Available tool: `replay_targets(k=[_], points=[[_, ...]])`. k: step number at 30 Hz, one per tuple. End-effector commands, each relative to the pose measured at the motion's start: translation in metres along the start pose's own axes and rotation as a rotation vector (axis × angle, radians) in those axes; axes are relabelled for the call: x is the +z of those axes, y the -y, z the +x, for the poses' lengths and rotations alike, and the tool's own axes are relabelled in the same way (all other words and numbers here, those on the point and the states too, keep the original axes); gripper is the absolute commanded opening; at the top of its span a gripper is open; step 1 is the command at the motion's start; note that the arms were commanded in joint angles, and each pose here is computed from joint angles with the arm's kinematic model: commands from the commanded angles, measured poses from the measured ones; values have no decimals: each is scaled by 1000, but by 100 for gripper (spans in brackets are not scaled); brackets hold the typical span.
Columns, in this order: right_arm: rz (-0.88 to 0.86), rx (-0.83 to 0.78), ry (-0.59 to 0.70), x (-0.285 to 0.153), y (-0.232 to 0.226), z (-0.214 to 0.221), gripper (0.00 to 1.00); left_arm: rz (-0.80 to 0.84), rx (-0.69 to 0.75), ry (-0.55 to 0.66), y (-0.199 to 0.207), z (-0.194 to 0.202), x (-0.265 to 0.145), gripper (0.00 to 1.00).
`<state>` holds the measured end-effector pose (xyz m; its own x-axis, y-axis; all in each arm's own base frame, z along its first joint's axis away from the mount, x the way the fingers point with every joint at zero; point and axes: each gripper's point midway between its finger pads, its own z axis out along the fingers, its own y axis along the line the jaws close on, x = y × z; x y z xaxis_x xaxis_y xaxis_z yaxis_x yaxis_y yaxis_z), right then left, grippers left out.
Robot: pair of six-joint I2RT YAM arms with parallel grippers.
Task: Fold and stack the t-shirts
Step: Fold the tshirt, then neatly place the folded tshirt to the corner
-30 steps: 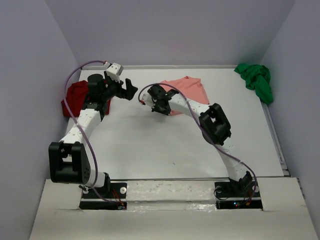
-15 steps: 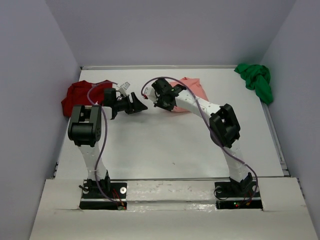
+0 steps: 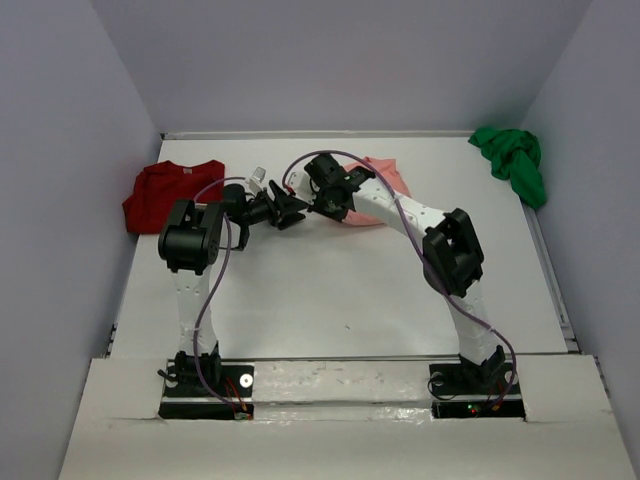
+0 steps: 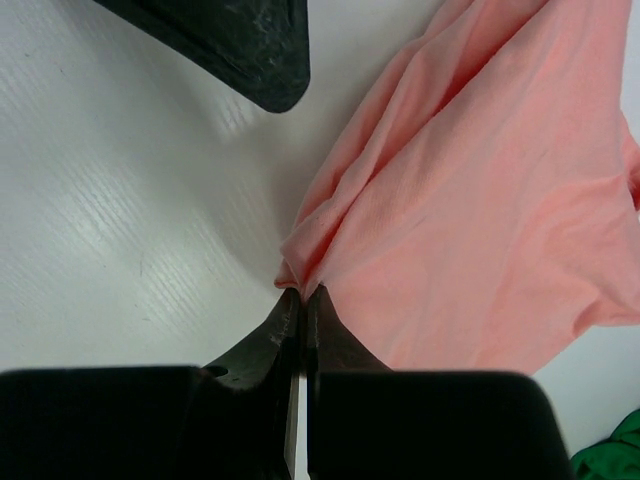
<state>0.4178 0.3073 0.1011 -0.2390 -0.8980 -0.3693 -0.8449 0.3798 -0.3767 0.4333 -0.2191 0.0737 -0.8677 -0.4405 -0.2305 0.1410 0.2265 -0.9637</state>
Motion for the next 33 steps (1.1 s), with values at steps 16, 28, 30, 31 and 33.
replay_targets(k=[16, 28, 30, 31, 33], points=[[-15, -1, -4, -4, -4, -9, 0, 42, -27, 19, 29, -4, 59, 83], [17, -13, 12, -16, 4, -18, 0, -99, 3, -9, 14, 4, 53, 85], [17, -13, 12, -17, 4, -19, 0, -107, -8, 3, 11, 0, 53, 86], [15, -14, 11, -17, 4, -19, 0, -111, -12, 8, 9, -1, 54, 86], [13, -13, 7, -18, 3, -18, 0, -116, -19, 13, 6, -5, 58, 87]])
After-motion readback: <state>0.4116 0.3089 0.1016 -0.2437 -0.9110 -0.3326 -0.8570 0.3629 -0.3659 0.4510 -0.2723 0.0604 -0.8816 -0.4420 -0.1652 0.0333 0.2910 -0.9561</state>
